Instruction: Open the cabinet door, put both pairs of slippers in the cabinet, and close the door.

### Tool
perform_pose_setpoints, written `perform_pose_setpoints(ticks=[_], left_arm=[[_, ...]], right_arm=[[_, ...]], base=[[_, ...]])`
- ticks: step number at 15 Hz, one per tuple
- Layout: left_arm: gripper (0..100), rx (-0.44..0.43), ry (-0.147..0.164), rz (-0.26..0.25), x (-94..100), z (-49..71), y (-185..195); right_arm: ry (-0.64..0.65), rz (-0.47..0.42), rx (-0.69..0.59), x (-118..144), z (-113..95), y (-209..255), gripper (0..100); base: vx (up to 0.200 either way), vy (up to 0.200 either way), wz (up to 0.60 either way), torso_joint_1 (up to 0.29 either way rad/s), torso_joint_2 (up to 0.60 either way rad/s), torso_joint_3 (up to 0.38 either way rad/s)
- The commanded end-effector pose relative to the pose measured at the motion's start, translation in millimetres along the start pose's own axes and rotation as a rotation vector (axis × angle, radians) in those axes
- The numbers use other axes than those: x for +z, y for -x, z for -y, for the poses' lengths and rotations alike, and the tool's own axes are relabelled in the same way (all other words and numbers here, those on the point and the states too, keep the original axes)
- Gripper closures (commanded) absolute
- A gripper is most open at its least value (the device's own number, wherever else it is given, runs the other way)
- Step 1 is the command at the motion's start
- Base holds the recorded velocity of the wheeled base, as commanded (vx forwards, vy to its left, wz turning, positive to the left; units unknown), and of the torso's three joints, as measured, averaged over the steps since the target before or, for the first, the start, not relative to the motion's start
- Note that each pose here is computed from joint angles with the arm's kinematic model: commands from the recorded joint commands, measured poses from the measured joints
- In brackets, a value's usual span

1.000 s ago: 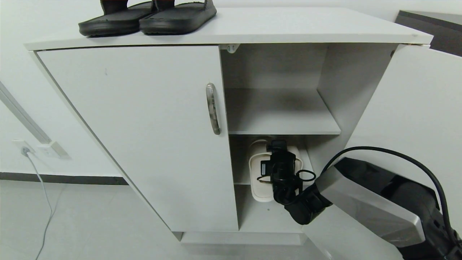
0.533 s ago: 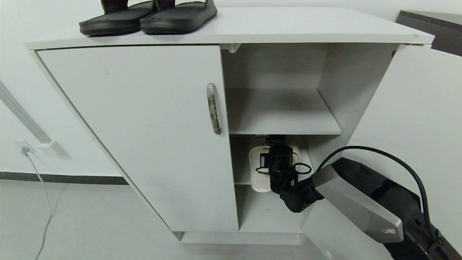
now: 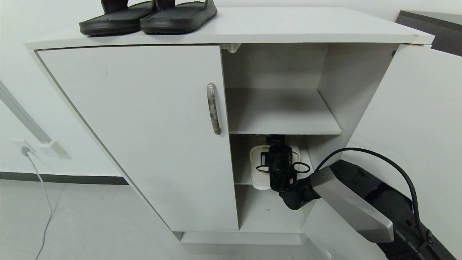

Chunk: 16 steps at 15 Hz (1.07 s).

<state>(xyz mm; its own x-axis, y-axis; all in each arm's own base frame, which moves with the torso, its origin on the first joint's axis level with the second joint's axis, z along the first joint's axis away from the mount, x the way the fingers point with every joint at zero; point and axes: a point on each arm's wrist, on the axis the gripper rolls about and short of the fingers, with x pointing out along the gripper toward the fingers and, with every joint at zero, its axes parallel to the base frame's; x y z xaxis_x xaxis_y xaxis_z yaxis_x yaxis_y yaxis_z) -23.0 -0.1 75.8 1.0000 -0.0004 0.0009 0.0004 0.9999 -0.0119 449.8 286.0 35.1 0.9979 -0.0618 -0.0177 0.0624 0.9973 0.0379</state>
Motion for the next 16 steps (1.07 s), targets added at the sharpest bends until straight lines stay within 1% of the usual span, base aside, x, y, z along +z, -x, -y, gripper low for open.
perform_pose_setpoints(ticks=[1,2,6,9,11,13,16], left_arm=[[100,0.0,0.0,-0.001,0.0,0.0,-0.1],[100,0.0,0.0,-0.001,0.0,0.0,-0.1],[100,0.002,0.0,-0.001,0.0,0.0,-0.1],[100,0.0,0.0,-0.001,0.0,0.0,-0.1],[100,0.0,-0.001,-0.001,0.0,0.0,-0.1],[100,0.0,-0.003,-0.002,0.0,0.0,-0.2],[100,0.0,-0.003,-0.001,0.0,0.0,-0.1]], right_arm=[[0.006,-0.009,-0.003,-5.2,0.3,-1.4,100],[0.006,-0.009,-0.002,-5.2,0.2,-1.4,0],[0.021,-0.03,0.002,-7.5,0.8,7.1,0],[0.019,-0.027,0.027,14.0,1.5,34.4,0],[0.027,-0.035,0.048,23.4,3.9,58.7,0],[0.029,-0.04,0.083,33.0,7.3,105.0,0],[0.045,-0.055,0.163,40.6,22.4,165.9,0]], base=[[0.0,0.0,0.0,0.0,0.0,0.0],[0.0,0.0,0.0,0.0,0.0,0.0],[0.0,0.0,0.0,0.0,0.0,0.0],[0.0,0.0,0.0,0.0,0.0,0.0],[0.0,0.0,0.0,0.0,0.0,0.0],[0.0,0.0,0.0,0.0,0.0,0.0],[0.0,0.0,0.0,0.0,0.0,0.0]])
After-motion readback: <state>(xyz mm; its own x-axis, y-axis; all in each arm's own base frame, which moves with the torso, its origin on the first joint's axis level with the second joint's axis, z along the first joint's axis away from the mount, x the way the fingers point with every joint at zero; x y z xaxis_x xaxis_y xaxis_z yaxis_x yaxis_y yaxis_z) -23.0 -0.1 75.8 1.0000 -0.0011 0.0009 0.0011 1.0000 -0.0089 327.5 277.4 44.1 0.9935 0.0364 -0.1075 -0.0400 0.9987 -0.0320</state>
